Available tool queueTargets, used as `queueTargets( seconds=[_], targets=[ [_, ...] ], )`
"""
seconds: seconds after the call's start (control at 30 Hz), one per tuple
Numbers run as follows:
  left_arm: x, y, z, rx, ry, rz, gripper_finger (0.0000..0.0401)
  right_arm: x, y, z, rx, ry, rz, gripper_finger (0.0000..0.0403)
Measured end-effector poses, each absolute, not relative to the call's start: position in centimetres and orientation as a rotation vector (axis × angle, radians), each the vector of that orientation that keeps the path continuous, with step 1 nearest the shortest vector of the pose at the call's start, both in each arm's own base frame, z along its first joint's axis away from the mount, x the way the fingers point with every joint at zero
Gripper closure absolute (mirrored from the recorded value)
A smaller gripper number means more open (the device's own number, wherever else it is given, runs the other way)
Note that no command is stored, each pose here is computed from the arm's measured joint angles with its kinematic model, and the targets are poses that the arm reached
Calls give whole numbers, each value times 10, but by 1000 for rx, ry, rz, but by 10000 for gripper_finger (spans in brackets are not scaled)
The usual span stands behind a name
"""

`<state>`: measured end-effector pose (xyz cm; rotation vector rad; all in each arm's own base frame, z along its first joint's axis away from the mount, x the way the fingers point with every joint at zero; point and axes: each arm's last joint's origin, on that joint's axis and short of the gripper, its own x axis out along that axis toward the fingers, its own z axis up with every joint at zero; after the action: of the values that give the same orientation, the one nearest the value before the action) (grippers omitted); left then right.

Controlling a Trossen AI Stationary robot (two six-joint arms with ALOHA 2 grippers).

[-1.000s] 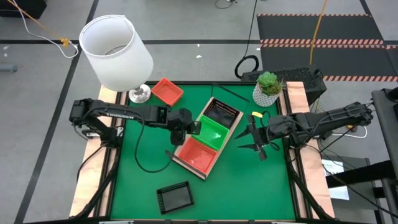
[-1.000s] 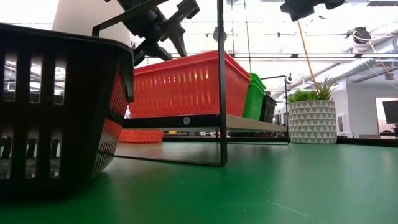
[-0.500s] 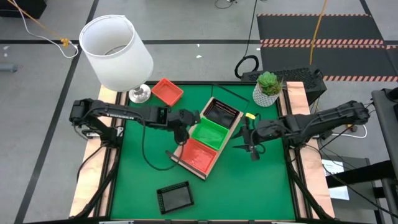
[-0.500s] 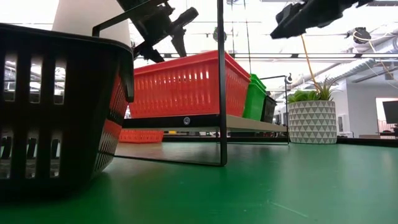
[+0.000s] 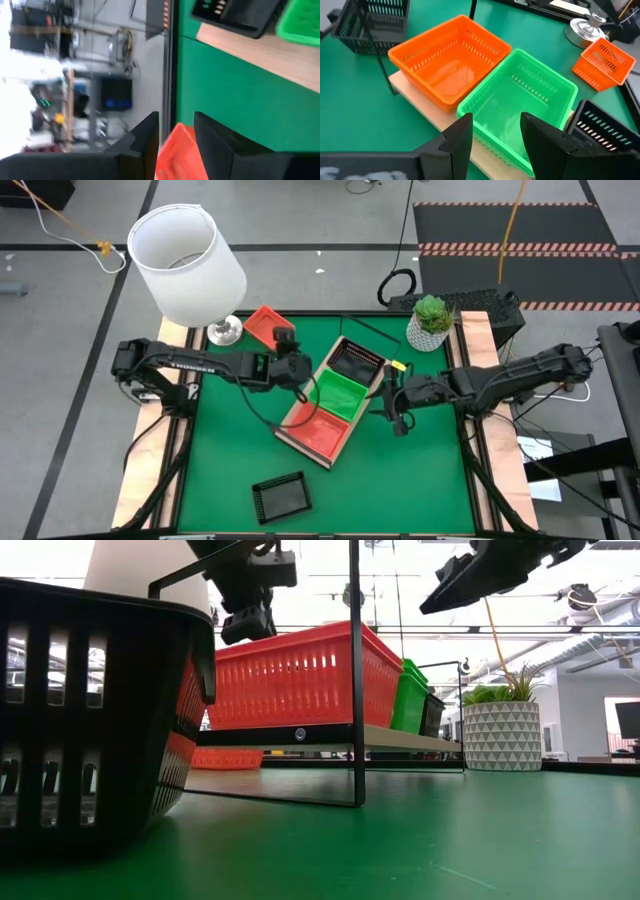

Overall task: Stack baskets on shelf by color
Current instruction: Stack the orange bin into the stacked orange bin on the shelf

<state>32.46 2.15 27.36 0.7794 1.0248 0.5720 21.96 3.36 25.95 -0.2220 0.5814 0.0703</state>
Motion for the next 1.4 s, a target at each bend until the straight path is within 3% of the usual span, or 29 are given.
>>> queueTargets(
  seconds=[0.4,0.77,0.9,1.2,1.4],
  targets=[
    [321,63,268,447,1011,429,307,219,31,259,-194,590,7,243],
    [306,105,264,287,1069,492,305,219,31,258,-202,600,9,243],
    [300,119,262,133,1059,504,273,219,31,258,-206,601,11,243],
    [290,130,248,-91,1041,639,159,219,31,258,-220,599,16,243],
    [280,135,228,-224,1040,734,136,219,31,258,-220,599,16,243]
  ],
)
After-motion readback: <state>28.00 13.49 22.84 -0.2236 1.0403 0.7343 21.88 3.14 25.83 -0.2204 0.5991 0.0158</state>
